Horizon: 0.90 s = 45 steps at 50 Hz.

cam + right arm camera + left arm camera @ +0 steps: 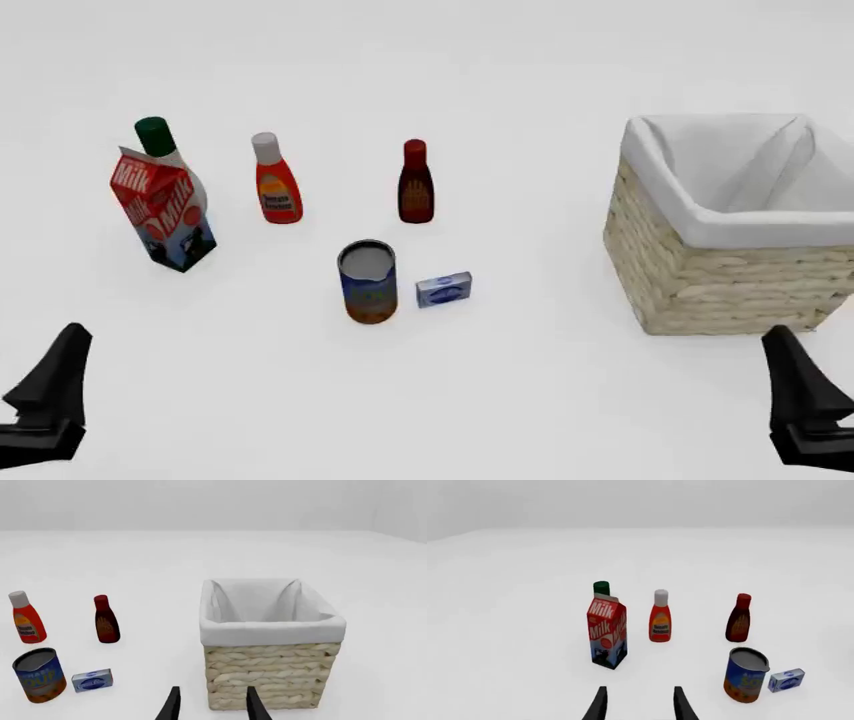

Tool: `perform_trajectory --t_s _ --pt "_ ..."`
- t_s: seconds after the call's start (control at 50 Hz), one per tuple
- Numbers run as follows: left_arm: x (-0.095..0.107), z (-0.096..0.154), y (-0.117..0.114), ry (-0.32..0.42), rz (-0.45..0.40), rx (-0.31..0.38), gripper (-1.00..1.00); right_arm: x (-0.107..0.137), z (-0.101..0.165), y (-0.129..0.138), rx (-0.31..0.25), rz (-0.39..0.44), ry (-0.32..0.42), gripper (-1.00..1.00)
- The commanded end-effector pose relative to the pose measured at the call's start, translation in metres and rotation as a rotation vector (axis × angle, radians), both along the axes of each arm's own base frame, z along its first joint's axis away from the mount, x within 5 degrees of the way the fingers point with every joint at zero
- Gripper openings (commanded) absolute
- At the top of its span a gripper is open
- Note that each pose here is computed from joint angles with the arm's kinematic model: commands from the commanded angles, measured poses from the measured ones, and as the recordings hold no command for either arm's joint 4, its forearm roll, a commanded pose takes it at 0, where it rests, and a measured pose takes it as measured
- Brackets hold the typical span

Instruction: Pick the ketchup and place it in the basket.

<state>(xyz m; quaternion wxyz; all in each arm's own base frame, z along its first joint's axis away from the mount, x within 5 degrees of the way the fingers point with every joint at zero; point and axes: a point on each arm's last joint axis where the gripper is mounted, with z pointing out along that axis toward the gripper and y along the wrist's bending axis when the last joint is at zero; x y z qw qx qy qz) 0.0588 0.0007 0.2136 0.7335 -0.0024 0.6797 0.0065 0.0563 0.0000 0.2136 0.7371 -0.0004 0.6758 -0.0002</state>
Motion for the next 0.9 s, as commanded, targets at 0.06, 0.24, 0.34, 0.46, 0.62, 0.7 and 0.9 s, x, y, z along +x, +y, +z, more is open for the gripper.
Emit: perform_trajectory --t_s 0.06,0.24,0.34,0.46,0.62,0.7,0.9 --pt "0.026 0.010 0.004 0.090 0.039 0.001 1.00 0.001 0.000 0.000 -0.003 0.003 0.006 1.00" --pt "0.038 0.056 0.004 0.072 0.036 0.024 1.00 0.001 0.000 0.001 -0.013 0.008 0.005 1.00" --pt "0.036 0.077 0.002 0.041 0.021 0.033 1.00 0.002 0.000 0.001 -0.018 0.010 0.007 1.00" --pt "0.050 0.091 0.003 0.065 0.029 0.083 1.00 0.003 0.000 0.001 -0.026 0.013 0.009 1.00" --pt "0.064 0.111 0.002 0.077 0.011 0.103 1.00 0.004 0.000 0.001 -0.039 0.014 0.012 1.00" --pt "0.069 0.125 -0.003 0.064 -0.024 0.126 1.00 0.003 -0.001 0.001 -0.048 0.012 0.013 1.00" --pt "0.090 0.144 -0.006 0.070 -0.044 0.175 1.00 0.003 0.000 0.001 -0.056 0.011 0.014 1.00"
